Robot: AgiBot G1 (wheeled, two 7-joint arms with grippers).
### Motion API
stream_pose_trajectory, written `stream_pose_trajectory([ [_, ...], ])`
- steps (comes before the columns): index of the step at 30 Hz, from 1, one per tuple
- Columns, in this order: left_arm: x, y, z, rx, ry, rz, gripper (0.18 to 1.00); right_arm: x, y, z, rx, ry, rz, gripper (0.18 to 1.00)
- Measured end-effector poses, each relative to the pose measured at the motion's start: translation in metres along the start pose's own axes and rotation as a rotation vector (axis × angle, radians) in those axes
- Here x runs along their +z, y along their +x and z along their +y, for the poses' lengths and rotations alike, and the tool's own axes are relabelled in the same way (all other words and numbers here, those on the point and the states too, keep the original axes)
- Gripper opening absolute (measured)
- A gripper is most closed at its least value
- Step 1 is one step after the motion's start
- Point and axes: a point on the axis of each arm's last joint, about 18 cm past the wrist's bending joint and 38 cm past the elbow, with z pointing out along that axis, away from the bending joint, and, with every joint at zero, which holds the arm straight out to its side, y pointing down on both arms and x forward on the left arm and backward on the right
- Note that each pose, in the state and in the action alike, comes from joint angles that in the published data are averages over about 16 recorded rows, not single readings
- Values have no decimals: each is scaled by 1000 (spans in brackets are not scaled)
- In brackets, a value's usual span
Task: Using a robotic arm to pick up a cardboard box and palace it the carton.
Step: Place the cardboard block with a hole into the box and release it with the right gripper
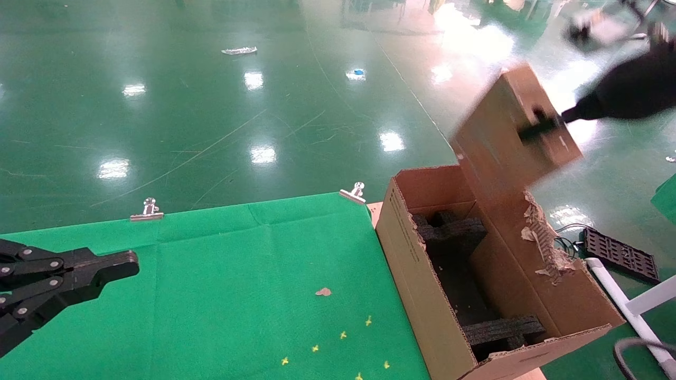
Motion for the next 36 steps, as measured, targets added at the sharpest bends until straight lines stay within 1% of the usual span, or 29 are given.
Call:
stream_pose_trajectory([
  [4, 0, 0, 0, 0, 0, 0, 200, 19, 14, 28, 49, -85, 16, 332],
  [10, 0, 0, 0, 0, 0, 0, 208, 50, 26, 63, 118, -191, 18, 331],
  [13, 0, 0, 0, 0, 0, 0, 219, 64, 30, 77, 152, -231, 19, 331],
  [18, 0, 0, 0, 0, 0, 0, 261, 83, 36, 94, 195, -283, 39, 330],
  [25, 0, 0, 0, 0, 0, 0, 366, 105, 42, 109, 233, -327, 78, 329],
  [31, 0, 0, 0, 0, 0, 0, 486, 127, 43, 119, 245, -345, 101, 325],
  [34, 0, 0, 0, 0, 0, 0, 566, 141, 40, 125, 247, -351, 104, 322],
  [36, 0, 0, 0, 0, 0, 0, 604, 151, 38, 130, 247, -353, 106, 319],
])
